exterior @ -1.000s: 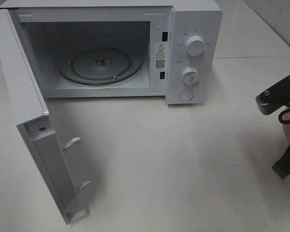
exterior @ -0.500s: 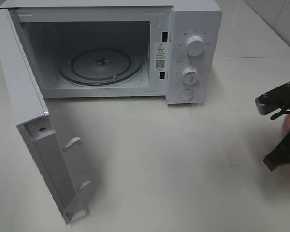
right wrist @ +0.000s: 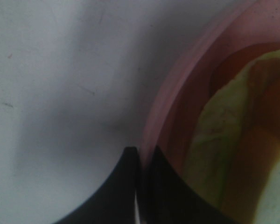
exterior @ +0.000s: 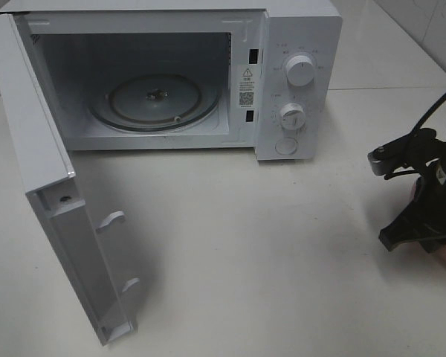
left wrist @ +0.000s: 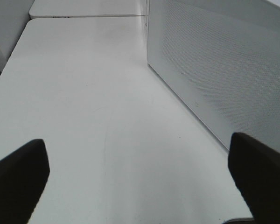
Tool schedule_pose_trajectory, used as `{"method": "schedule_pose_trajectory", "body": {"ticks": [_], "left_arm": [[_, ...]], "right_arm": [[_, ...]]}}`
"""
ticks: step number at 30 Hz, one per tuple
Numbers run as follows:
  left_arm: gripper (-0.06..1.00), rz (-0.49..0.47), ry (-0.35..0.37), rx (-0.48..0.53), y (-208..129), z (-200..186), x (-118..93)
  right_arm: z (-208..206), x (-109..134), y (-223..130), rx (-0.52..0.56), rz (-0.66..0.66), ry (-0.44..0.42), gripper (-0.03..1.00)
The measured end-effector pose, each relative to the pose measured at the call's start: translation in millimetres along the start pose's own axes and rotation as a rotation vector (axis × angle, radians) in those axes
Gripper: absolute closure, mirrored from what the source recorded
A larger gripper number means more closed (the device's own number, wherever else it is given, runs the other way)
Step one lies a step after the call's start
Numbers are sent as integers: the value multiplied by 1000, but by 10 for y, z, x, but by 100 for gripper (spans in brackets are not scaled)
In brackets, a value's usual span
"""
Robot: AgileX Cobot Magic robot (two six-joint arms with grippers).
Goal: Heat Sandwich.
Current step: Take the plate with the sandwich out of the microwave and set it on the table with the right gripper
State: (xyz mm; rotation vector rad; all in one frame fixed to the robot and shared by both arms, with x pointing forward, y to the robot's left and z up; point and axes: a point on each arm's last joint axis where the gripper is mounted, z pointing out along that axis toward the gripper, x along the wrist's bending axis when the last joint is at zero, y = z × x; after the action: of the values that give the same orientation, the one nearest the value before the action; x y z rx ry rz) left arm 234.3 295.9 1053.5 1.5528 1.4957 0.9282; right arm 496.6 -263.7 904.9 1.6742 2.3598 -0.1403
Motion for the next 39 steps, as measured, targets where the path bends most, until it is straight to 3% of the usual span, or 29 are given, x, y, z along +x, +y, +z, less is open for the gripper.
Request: {"method": "schedule_pose_trajectory", "body": {"ticks": [12, 18, 20, 28, 33, 39], "left_arm": [[-4, 0, 0, 0, 0, 0, 0], [-4, 0, 0, 0, 0, 0, 0], [-4, 0, 0, 0, 0, 0, 0], [-4, 0, 0, 0, 0, 0, 0], [-4, 0, 0, 0, 0, 0, 0], [-4, 0, 0, 0, 0, 0, 0]], "right_arm": [[88, 25, 31, -1, 2, 8, 90], [90, 25, 29, 4, 13, 13, 75], [66, 17, 38, 2, 20, 12, 64], [-122, -17, 18, -38, 56, 16, 43], [-334, -33, -34, -73, 74, 46, 22], [-584, -40, -135, -99, 96, 90, 17]]}}
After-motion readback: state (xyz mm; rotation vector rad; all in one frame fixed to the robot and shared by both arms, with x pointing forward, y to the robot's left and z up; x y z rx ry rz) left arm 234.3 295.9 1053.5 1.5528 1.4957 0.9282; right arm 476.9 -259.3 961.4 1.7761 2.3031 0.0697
